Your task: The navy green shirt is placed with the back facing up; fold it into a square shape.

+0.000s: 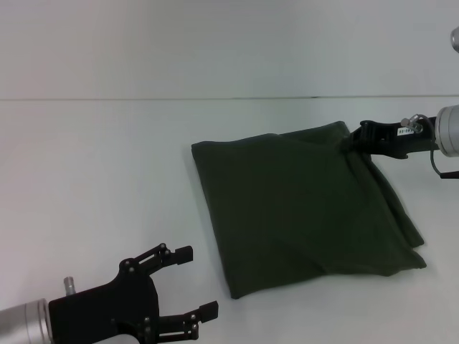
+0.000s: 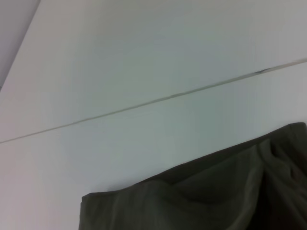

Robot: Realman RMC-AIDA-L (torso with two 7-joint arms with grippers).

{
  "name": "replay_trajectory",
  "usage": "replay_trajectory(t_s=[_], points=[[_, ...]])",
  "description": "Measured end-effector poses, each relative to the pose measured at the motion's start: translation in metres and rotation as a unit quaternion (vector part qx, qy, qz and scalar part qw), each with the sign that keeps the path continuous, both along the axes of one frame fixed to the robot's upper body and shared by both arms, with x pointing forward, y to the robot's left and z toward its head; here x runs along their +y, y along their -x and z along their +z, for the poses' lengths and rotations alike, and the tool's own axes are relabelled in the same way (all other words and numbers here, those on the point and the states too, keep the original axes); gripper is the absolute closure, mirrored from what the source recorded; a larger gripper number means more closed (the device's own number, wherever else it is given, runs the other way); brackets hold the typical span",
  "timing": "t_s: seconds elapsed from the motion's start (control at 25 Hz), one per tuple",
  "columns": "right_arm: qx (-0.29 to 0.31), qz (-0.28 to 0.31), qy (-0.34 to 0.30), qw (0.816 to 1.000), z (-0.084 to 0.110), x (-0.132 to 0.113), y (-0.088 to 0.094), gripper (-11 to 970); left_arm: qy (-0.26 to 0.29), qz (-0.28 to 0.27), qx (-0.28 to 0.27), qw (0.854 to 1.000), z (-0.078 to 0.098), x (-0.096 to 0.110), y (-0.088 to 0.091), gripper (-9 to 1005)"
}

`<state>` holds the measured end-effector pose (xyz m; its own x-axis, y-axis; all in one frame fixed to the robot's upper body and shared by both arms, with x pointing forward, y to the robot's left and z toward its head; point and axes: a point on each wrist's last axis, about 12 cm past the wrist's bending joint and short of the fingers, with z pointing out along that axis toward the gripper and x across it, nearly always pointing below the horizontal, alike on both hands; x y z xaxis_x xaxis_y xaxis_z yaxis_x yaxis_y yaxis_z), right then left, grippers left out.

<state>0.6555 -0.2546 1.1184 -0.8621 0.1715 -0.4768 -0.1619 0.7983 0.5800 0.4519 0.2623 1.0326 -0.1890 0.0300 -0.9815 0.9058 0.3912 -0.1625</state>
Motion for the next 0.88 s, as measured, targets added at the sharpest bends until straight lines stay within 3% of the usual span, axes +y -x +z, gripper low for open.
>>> replay_trajectory(t_s=[0.16, 0.6, 0.88], points=[[-0.008, 0.000, -0.001, 1.000, 0.003, 0.000, -0.001, 937, 0.001, 0.000, 0.001, 1.000, 0.000, 0.000, 0.000, 46], [-0.077, 0.039, 0.023, 0.996, 0.023, 0.010, -0.012, 930, 0.003, 0.001, 0.003, 1.000, -0.001, -0.001, 0.001, 47], [-0.092, 0.039, 0.048, 0.994, 0.014, 0.014, -0.012, 923, 0.003, 0.001, 0.005, 1.000, -0.001, -0.001, 0.001, 46]])
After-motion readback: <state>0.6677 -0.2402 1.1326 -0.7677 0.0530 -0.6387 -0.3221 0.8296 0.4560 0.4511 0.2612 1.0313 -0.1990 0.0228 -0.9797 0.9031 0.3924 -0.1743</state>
